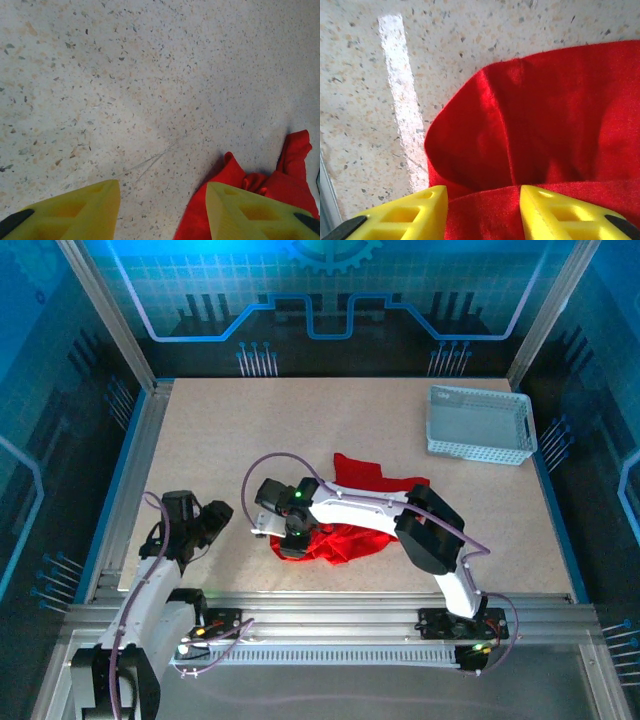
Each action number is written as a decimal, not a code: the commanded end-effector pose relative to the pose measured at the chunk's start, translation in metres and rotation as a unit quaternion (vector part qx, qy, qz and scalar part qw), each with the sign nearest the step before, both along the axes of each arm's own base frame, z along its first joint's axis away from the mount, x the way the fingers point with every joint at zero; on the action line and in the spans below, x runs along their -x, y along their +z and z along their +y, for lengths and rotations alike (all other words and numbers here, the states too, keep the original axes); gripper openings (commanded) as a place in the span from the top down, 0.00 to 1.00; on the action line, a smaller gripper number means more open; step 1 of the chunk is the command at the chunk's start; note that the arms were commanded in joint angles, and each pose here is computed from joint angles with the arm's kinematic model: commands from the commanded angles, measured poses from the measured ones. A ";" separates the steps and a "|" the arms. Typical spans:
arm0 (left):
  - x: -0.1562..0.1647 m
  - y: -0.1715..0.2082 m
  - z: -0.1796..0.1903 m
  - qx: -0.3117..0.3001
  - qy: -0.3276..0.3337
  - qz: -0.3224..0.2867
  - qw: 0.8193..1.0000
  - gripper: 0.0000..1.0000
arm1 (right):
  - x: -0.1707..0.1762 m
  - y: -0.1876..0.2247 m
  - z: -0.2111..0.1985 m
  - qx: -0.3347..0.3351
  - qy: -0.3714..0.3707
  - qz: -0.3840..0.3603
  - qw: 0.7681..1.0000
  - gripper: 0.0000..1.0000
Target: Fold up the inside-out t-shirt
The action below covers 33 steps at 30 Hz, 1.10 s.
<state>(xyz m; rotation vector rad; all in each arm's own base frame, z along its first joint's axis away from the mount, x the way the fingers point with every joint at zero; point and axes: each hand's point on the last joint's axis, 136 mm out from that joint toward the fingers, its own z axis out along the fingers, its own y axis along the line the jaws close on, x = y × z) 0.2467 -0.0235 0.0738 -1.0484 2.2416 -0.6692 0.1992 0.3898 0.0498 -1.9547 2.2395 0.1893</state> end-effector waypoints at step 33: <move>0.003 -0.021 -0.028 0.017 -0.068 0.038 0.997 0.48 | -0.041 0.065 -0.016 -0.106 -0.080 -0.041 0.990 1.00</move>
